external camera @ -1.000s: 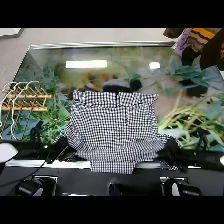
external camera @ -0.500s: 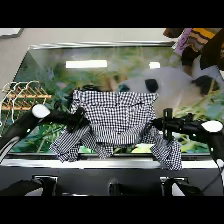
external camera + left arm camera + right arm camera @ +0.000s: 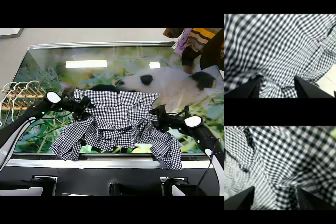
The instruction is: Fold the clothes and pants, and hang the long-sleeved shirts on hangers.
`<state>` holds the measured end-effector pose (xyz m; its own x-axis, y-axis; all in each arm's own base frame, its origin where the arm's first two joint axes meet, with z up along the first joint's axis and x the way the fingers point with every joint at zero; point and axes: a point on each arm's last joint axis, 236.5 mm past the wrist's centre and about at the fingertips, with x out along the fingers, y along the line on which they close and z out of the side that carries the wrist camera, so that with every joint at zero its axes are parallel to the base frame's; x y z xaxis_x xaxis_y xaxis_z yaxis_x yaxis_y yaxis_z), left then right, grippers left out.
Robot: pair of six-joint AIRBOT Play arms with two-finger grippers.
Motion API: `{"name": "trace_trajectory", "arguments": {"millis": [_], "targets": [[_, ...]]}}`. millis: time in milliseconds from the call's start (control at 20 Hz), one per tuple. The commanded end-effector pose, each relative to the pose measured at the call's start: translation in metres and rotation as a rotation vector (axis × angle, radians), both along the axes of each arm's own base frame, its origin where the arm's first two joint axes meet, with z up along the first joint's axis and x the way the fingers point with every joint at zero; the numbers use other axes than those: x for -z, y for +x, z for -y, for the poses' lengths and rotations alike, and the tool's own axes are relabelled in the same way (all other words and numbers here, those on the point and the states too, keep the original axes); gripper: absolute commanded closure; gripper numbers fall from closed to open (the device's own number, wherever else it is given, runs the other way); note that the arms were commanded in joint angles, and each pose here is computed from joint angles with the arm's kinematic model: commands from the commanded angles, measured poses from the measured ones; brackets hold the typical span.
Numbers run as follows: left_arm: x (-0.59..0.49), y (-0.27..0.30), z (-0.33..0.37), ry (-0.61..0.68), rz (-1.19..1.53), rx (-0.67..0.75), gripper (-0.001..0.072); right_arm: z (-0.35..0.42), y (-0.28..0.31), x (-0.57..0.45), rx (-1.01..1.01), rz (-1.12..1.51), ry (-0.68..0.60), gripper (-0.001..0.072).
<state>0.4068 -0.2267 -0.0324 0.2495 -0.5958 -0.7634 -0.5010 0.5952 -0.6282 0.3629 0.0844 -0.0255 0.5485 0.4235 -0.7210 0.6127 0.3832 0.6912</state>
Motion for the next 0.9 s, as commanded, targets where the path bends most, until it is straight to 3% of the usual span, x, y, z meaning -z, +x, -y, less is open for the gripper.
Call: {"name": "trace_trajectory", "arguments": {"millis": [0, 100, 150, 350, 550, 850], "targets": [[-0.032, 0.016, -0.03, 0.139, 0.17, 0.082, 0.0244, 0.047, -0.015, -0.015, -0.203, 0.029, -0.339, 0.0112], [-0.068, 0.01, -0.056, 0.294, 0.303, 0.155, 0.0243, 0.079, -0.033, -0.057, -0.31, 0.043, -0.551, 0.0112], [-0.086, 0.001, -0.063, 0.364, 0.367, 0.212, 0.0243, 0.076, -0.04, -0.082, -0.356, 0.088, -0.592, 0.0113], [-0.113, -0.043, -0.054, 0.544, 0.494, 0.429, 0.0243, -0.012, -0.075, -0.119, -0.558, 0.21, -0.55, 0.0162], [-0.07, -0.082, -0.028, 0.532, 0.426, 0.498, 0.0243, -0.068, -0.09, -0.075, -0.829, 0.167, -0.807, 0.0159], [-0.028, -0.112, -0.003, 0.503, 0.394, 0.531, 0.0243, -0.103, -0.088, -0.008, -0.934, 0.048, -0.839, 0.0157]]}}
